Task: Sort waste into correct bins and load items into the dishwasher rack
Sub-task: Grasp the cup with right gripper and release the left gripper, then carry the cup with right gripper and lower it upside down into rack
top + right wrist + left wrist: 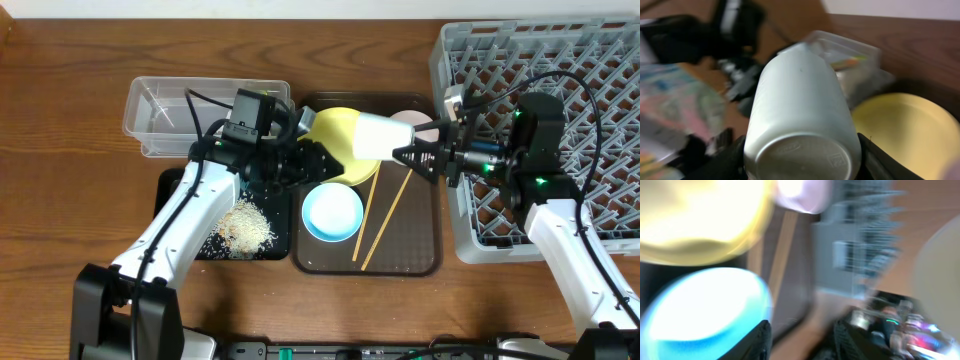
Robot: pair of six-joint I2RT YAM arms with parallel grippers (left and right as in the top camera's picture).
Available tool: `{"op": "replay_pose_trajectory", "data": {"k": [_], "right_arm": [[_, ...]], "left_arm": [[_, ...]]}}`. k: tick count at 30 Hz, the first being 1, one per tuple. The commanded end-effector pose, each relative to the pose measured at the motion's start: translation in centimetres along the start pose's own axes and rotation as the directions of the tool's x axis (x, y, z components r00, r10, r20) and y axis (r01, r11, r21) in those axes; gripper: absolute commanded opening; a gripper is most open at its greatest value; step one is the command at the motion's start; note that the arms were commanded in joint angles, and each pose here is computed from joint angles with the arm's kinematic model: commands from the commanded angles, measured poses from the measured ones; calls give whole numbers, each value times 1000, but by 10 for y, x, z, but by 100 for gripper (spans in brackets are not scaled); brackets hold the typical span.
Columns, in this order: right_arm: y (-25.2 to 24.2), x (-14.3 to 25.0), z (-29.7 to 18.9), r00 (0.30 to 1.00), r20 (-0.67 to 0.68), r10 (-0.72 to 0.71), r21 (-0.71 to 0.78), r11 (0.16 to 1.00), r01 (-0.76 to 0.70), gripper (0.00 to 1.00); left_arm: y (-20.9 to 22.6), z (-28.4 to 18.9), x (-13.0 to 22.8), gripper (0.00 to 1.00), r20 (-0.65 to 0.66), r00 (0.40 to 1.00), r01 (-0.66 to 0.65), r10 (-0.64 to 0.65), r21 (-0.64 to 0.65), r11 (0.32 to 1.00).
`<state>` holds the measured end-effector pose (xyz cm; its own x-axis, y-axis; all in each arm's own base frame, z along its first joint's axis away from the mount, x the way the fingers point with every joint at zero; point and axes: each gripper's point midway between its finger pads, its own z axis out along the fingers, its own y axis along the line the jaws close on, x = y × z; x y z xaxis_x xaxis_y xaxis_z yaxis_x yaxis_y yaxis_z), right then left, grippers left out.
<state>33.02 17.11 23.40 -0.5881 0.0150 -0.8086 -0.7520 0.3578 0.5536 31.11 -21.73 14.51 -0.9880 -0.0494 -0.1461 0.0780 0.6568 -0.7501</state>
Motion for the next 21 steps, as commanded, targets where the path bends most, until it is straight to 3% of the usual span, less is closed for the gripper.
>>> {"op": "replay_pose_trajectory", "data": {"k": [1, 5, 9, 14, 17, 21], "right_arm": [[-36, -9, -16, 999, 33, 2, 224, 974, -9, 45], [-53, -7, -38, 1000, 27, 12, 391, 920, -21, 41], [-65, -9, -82, 999, 18, 51, 619, 784, -51, 41], [-73, -12, -165, 990, 27, 140, 895, 438, -87, 40], [-75, -7, -210, 979, 33, 201, 969, 235, -81, 39], [-83, 14, -251, 955, 69, 288, 996, 36, -83, 40]], "left_arm": [[24, -30, -21, 45, 132, 976, -139, 173, -228, 964], [22, -77, -28, 47, 257, 943, -122, 213, -327, 937], [21, -122, -24, 48, 358, 906, -79, 225, -379, 922], [39, -161, -11, 52, 423, 887, 27, 188, -454, 891], [56, -174, -8, 52, 443, 882, 95, 160, -499, 862], [62, -179, -9, 54, 457, 877, 120, 147, -506, 854]]}}
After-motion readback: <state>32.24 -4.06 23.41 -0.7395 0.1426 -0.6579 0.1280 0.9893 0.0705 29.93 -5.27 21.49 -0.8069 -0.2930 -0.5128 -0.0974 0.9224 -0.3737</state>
